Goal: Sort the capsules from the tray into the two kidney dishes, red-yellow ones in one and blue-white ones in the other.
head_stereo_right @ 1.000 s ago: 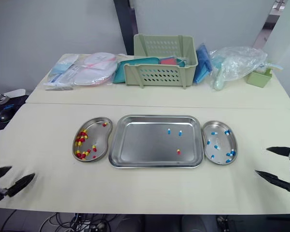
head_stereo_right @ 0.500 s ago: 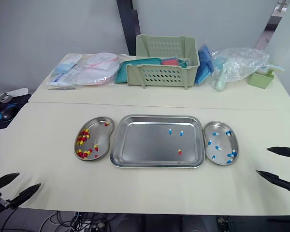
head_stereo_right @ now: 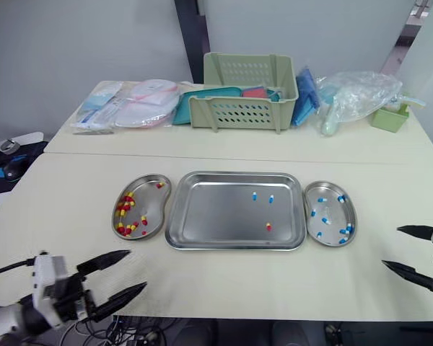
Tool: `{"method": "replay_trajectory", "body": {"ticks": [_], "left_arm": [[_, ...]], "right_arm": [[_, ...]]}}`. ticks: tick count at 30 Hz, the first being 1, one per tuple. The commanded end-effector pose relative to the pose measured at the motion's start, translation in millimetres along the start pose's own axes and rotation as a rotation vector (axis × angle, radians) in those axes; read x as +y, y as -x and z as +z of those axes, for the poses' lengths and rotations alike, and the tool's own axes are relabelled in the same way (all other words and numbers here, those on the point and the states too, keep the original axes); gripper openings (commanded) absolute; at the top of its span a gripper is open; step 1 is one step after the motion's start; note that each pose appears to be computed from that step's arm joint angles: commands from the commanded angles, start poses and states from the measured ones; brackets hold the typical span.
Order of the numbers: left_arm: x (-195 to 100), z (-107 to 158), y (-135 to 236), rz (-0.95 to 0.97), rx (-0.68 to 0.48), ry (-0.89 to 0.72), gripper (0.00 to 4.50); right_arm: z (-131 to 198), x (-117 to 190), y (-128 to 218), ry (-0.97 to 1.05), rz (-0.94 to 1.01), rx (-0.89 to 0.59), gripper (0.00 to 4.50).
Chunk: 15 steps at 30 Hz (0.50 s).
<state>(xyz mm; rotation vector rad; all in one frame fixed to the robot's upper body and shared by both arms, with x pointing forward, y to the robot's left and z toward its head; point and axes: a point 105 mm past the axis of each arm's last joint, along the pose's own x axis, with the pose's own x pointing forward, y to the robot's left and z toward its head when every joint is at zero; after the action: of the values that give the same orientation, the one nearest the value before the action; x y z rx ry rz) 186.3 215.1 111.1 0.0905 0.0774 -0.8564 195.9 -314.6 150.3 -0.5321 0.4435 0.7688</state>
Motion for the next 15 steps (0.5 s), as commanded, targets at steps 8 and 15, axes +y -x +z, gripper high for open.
{"method": "replay_trajectory", "body": {"ticks": [8,15], "left_arm": [[-8.8,6.1,-40.8,-0.010,-0.122,0.003,4.50],[-9.9,-6.6,-51.0,-0.055,-0.099,-0.013,4.50]], "right_arm": [[7.3,3.8,13.3,0.021,-0.058,-0.025,4.49],[25.8,21.0,9.2,0.040,-0.023,-0.062,4.49]]}}
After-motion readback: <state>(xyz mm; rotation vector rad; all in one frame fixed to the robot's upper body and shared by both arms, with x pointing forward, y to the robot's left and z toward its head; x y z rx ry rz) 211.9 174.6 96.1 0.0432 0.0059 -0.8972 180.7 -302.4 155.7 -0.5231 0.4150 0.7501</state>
